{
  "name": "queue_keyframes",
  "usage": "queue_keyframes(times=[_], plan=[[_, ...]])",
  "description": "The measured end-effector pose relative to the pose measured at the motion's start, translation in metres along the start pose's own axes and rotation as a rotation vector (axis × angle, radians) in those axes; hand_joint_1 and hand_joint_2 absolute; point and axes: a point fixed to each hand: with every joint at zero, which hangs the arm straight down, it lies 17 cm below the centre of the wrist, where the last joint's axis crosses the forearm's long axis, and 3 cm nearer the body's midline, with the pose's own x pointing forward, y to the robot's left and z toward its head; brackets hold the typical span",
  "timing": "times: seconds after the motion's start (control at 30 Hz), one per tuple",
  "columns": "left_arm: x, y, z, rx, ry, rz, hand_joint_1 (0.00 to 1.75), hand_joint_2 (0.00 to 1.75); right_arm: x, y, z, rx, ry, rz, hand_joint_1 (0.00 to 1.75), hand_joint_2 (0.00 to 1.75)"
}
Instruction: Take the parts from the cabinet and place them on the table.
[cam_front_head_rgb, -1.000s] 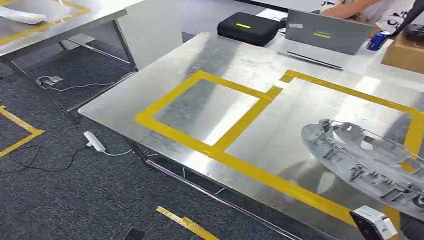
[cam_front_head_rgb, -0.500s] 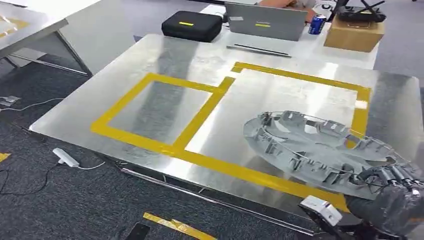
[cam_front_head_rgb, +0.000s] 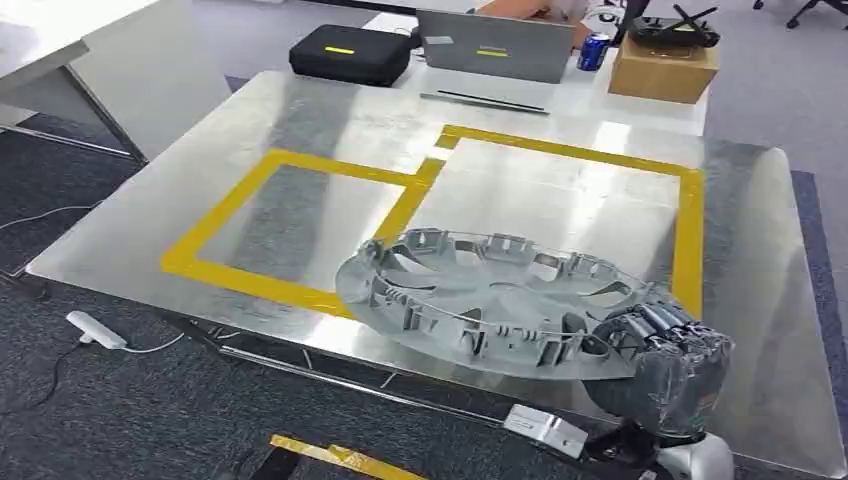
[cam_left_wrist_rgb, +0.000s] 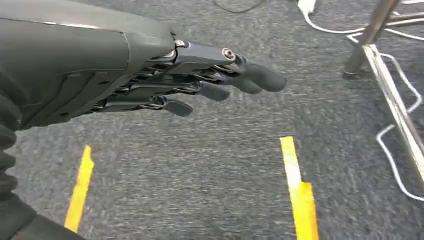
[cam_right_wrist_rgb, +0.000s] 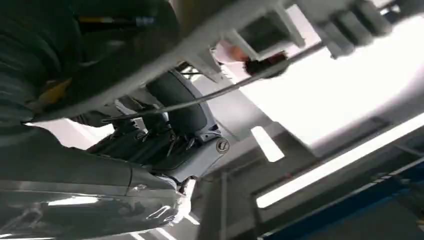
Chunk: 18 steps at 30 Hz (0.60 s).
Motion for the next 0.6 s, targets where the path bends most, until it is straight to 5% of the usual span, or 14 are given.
queue_keyframes(times=[0.6], plan=[[0.004, -0.004, -0.002, -0.035, -0.009, -0.037, 0.0, 1.75, 0.031, 0.02, -0.039, -0.022, -0.142, -0.004, 1.75, 1.75]])
